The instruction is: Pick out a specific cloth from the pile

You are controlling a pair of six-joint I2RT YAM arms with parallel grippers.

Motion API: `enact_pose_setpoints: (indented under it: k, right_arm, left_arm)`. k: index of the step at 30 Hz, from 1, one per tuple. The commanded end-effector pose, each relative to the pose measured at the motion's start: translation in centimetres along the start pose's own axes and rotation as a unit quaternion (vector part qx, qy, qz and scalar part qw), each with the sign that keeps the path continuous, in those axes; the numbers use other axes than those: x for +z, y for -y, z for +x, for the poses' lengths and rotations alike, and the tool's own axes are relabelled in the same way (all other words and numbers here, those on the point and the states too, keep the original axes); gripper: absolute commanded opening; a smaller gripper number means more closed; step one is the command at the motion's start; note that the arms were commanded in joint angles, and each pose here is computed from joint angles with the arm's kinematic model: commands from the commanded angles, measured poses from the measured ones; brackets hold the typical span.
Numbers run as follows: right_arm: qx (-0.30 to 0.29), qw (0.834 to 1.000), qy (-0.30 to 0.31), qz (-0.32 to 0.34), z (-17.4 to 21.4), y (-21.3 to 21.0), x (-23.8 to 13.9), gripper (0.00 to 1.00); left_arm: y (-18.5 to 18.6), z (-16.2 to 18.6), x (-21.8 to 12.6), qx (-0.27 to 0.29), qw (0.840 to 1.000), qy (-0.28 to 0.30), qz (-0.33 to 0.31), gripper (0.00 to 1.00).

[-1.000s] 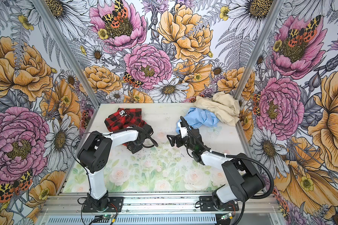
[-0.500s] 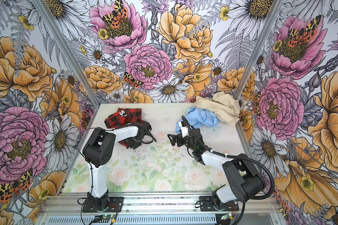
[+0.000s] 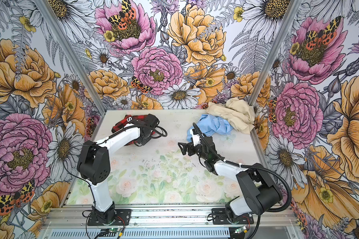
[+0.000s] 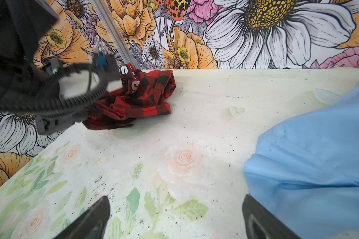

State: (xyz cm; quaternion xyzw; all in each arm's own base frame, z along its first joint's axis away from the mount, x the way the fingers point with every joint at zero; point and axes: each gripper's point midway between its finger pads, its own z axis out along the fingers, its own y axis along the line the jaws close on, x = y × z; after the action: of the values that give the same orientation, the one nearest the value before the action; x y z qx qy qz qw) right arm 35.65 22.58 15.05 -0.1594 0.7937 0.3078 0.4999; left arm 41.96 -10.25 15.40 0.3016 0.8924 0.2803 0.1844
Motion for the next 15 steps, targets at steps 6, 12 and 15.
enact_pose_setpoints:
  k: [6,12,15]
  right_arm:
    - [-0.001,1.000,0.019,-0.005,-1.1,-0.2,-0.2,0.99]
    - [-0.002,1.000,0.018,-0.003,-1.1,-0.1,-0.1,0.99]
    - [-0.002,1.000,0.016,-0.003,-0.9,0.0,0.0,0.99]
  left_arm:
    - [-10.0,-4.1,0.9,-0.117,0.991,0.049,-0.038,0.00]
    - [-14.0,-3.6,6.5,-0.186,0.982,0.028,-0.030,0.00]
    - [-14.1,-3.3,10.1,-0.222,0.975,0.024,0.000,0.00]
